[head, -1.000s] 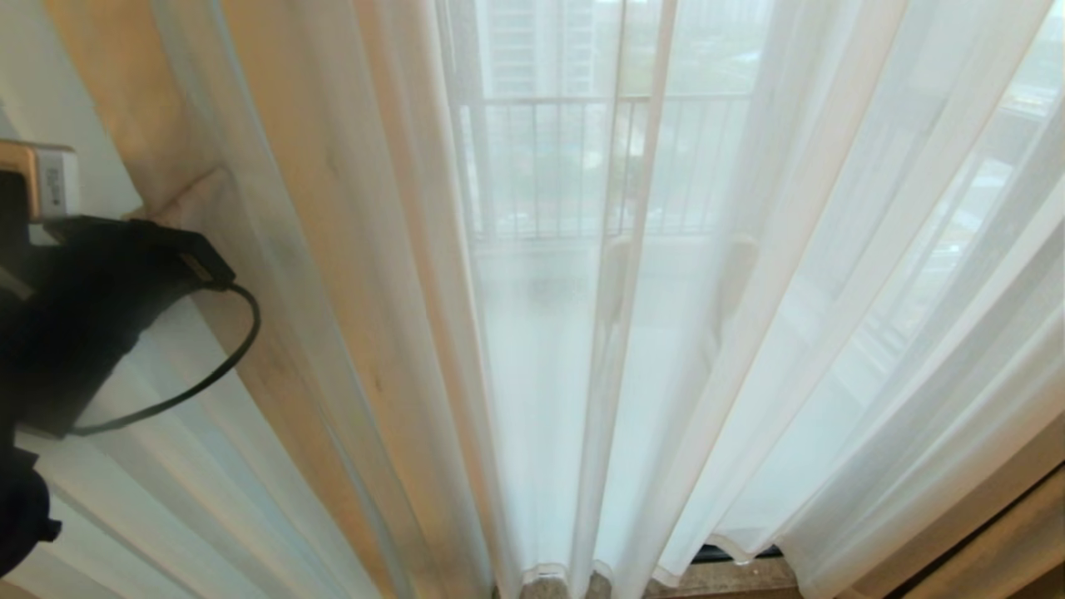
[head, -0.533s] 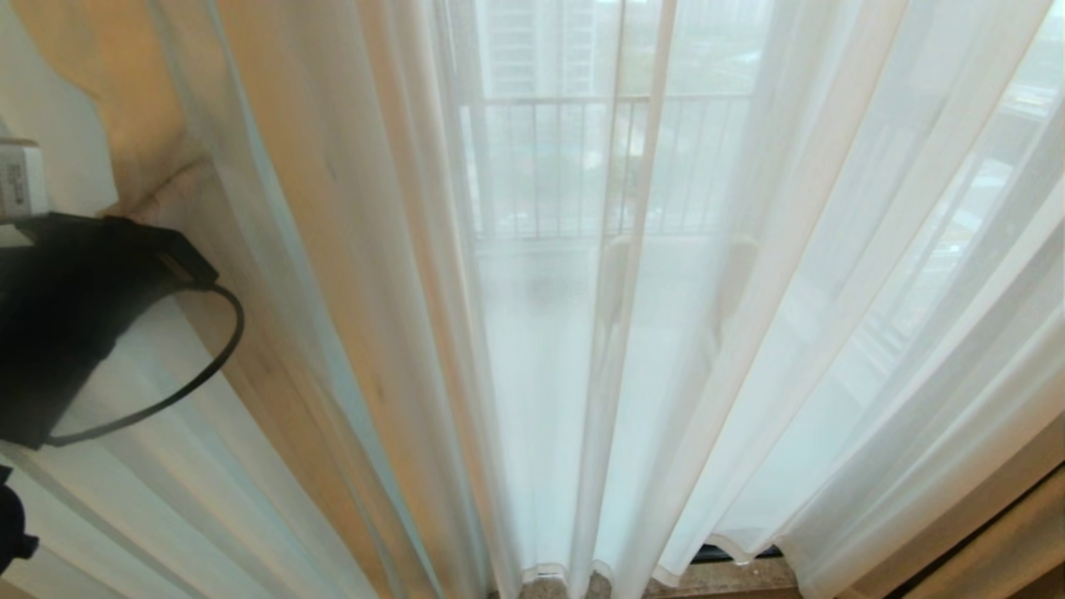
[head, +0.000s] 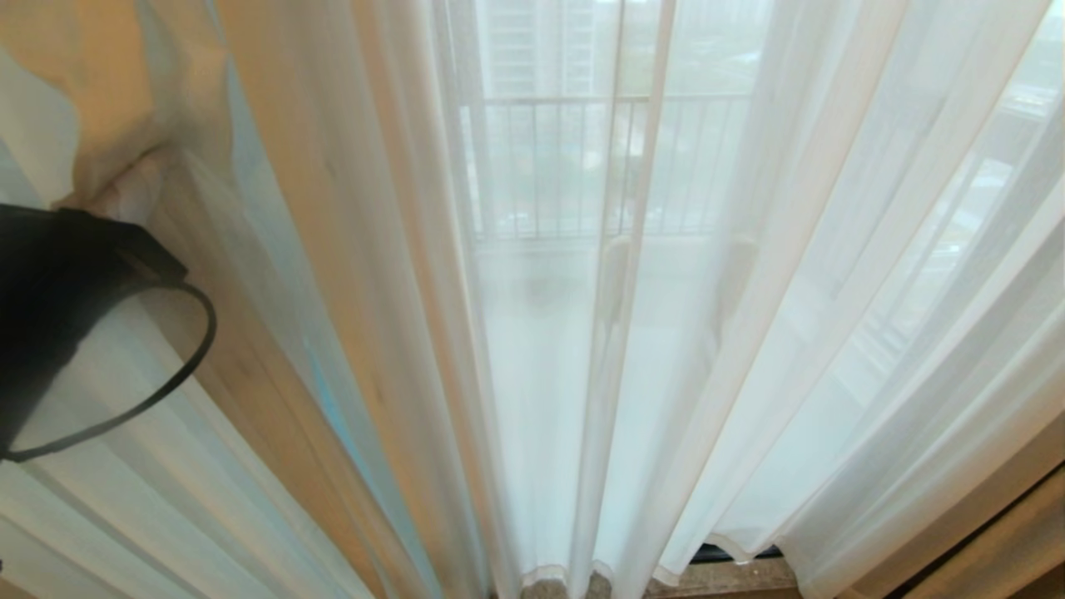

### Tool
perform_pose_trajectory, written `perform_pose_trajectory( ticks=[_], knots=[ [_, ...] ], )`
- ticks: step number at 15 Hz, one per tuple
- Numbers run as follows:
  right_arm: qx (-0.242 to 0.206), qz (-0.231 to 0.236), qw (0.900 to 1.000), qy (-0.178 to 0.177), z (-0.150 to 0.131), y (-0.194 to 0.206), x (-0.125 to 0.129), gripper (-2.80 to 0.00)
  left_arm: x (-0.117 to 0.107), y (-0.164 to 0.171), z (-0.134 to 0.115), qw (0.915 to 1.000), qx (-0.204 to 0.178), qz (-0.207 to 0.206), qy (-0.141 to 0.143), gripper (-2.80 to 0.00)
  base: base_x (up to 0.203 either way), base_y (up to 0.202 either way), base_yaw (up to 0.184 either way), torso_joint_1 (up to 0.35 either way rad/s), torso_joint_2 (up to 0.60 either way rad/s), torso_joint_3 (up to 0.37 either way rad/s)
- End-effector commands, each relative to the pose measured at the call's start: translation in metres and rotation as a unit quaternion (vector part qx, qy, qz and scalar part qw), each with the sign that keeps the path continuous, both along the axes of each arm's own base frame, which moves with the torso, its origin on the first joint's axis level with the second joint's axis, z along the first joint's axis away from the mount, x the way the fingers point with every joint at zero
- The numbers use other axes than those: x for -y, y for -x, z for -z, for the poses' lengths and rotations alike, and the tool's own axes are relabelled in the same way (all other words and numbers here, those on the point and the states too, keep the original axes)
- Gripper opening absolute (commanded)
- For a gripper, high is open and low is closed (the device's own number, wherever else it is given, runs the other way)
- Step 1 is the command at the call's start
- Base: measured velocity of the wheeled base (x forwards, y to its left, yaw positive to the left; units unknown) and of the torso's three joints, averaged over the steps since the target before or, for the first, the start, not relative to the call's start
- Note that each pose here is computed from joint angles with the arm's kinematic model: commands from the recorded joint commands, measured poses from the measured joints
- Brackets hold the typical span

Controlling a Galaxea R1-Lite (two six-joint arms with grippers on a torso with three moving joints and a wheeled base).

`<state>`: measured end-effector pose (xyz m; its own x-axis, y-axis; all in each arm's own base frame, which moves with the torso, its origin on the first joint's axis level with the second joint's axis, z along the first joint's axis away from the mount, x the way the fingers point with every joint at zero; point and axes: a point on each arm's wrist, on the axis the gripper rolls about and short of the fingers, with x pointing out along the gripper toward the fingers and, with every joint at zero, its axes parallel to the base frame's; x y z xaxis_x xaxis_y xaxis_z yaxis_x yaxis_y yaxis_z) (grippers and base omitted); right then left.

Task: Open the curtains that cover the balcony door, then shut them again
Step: Pull the inner curtains open on both sides

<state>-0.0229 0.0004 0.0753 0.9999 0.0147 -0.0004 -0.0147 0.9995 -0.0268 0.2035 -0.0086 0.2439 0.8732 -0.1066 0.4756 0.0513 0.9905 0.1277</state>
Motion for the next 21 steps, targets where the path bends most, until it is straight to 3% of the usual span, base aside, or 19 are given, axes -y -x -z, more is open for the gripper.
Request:
perform_pose_trajectory(
  ticks=[1, 11, 21],
  knots=[
    [-0.001, 0.000, 1.000, 0.000, 0.000, 0.000, 0.000, -2.80, 0.000, 0.006, -0.005, 0.9999, 0.015, 0.000, 0.000, -2.80, 0.000, 0.000, 0.000, 0.000, 0.00, 0.000],
    [-0.001, 0.000, 1.000, 0.000, 0.000, 0.000, 0.000, -2.80, -0.004, 0.013, -0.010, 0.9993, 0.028, -0.023, 0.006, -2.80, 0.000, 0.000, 0.000, 0.000, 0.00, 0.000],
    [-0.001, 0.000, 1.000, 0.000, 0.000, 0.000, 0.000, -2.80, -0.030, 0.034, -0.010, 0.9945, 0.038, -0.097, 0.004, -2.80, 0.000, 0.000, 0.000, 0.000, 0.00, 0.000]
  ],
)
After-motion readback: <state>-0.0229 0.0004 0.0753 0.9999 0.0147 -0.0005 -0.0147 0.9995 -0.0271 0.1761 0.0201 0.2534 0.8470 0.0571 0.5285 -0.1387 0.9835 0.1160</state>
